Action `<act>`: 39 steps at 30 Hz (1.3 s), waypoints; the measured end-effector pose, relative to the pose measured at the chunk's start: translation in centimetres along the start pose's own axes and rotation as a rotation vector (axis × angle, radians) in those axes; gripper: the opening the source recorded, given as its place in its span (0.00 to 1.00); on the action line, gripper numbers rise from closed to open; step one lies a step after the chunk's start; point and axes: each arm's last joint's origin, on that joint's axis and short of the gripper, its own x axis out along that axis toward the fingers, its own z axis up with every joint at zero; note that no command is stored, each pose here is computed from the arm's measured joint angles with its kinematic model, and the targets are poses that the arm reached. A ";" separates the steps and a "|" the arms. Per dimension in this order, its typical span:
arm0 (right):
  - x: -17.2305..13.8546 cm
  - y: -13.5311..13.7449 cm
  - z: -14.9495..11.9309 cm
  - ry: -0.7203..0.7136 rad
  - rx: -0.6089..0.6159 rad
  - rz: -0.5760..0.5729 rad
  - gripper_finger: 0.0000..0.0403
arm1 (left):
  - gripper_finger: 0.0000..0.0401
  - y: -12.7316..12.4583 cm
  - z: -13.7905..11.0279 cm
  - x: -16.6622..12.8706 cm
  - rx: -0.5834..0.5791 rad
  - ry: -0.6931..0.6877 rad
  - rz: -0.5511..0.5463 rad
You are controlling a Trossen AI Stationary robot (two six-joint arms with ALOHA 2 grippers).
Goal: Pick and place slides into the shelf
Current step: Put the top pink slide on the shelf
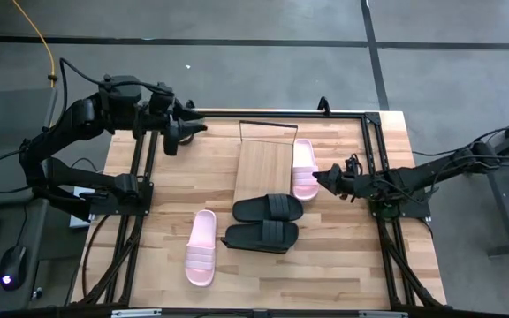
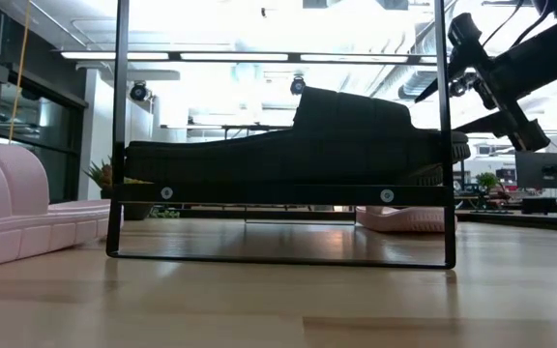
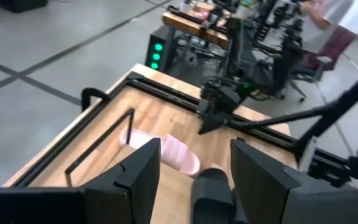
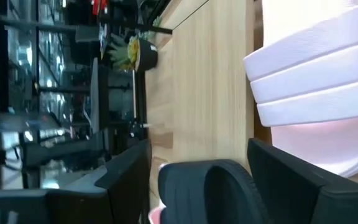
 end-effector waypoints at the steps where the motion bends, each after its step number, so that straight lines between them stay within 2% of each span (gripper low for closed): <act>1: 0.0 0.0 0.1 0.000 0.006 -0.001 0.63 | 0.45 0.0 0.0 0.0 0.002 0.002 -0.010; 7: 0.1 0.2 0.2 0.003 0.004 0.013 0.63 | 0.45 -0.1 0.0 0.0 -0.007 0.008 -0.035; 14: 0.4 0.7 0.4 0.061 -0.101 0.042 0.63 | 0.45 -0.5 -0.1 0.0 -0.008 0.044 -0.167; 23: 1.1 0.7 1.7 0.077 -0.129 0.019 0.63 | 0.45 -0.2 -0.3 1.4 -0.031 0.088 -0.144; 30: 1.9 0.7 3.5 0.142 -0.130 -0.004 0.63 | 0.45 0.2 -1.2 3.3 -0.057 0.212 -0.125; 39: 2.5 0.6 6.6 0.220 -0.154 0.007 0.63 | 0.45 -0.1 -1.3 3.9 -0.081 0.248 -0.233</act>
